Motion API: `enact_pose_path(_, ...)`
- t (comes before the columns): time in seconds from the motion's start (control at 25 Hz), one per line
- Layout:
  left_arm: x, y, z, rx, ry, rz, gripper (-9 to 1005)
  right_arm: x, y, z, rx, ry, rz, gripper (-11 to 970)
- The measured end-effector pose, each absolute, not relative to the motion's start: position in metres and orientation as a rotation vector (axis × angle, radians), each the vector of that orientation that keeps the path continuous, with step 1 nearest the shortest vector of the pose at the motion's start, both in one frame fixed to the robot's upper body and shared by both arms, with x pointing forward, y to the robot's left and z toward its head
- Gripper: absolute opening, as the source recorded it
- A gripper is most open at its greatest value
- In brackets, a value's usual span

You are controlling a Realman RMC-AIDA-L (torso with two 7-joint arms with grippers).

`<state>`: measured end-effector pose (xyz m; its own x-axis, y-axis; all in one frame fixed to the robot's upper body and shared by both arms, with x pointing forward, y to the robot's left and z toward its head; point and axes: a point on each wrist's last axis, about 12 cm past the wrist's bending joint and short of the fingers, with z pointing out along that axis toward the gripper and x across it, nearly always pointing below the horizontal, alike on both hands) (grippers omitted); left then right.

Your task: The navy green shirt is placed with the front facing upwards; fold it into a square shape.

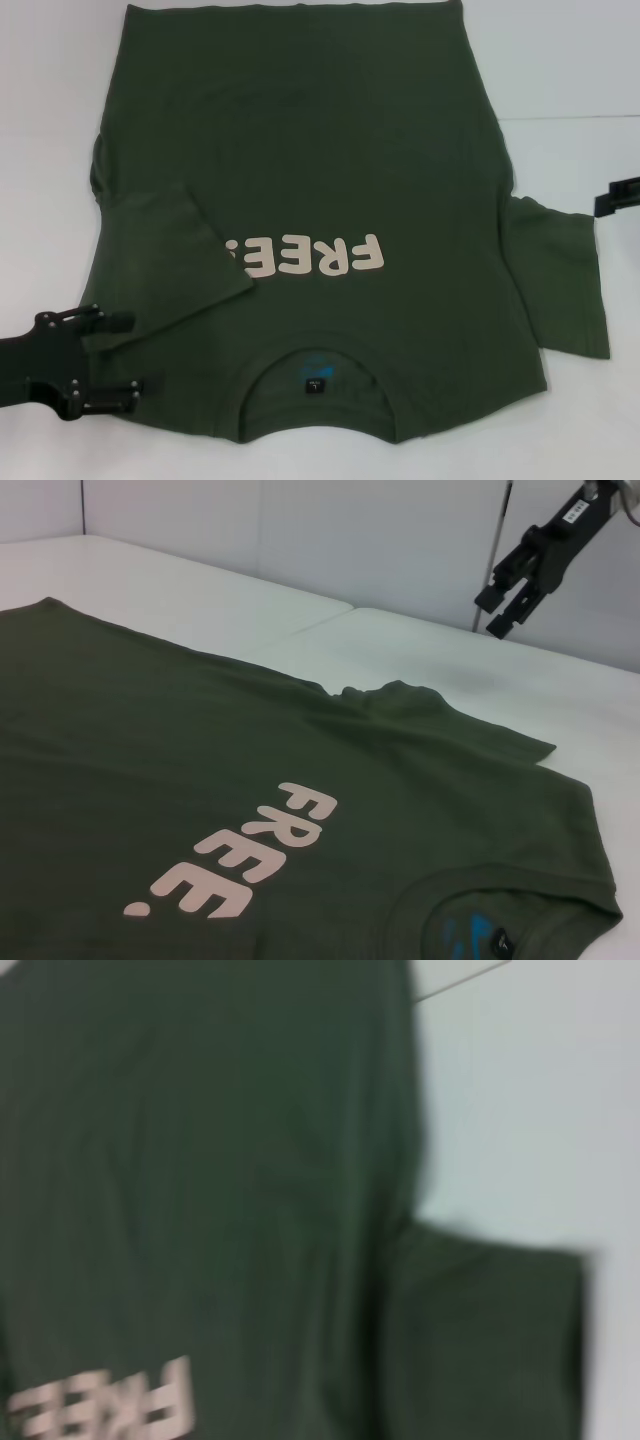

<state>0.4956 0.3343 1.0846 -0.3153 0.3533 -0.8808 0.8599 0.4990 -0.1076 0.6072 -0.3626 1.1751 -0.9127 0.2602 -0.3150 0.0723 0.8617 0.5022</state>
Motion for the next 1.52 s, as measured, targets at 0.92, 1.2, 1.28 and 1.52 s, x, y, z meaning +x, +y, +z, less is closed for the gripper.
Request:
enact_pose_path(0.92, 0.499, 0.326, 1.080, 1.021, 1.856, -0.715, 890, 0.630, -0.347, 1.126, 0.302, 2.640, 0.528, 900)
enact_pose_path(1.2, 0.500, 0.325, 1.079, 1.020, 1.855, -0.714, 890, 0.634, -0.338, 1.118, 0.269, 2.650, 0.498, 901)
enact_pose_path(1.28, 0.500, 0.325, 1.079, 1.018, 1.856, -0.714, 890, 0.635, -0.336, 1.116, 0.268, 2.649, 0.496, 901)
enact_pose_path(1.52, 0.501, 0.325, 1.078, 1.011, 1.863, -0.704, 890, 0.636, -0.334, 1.115, 0.267, 2.645, 0.493, 899)
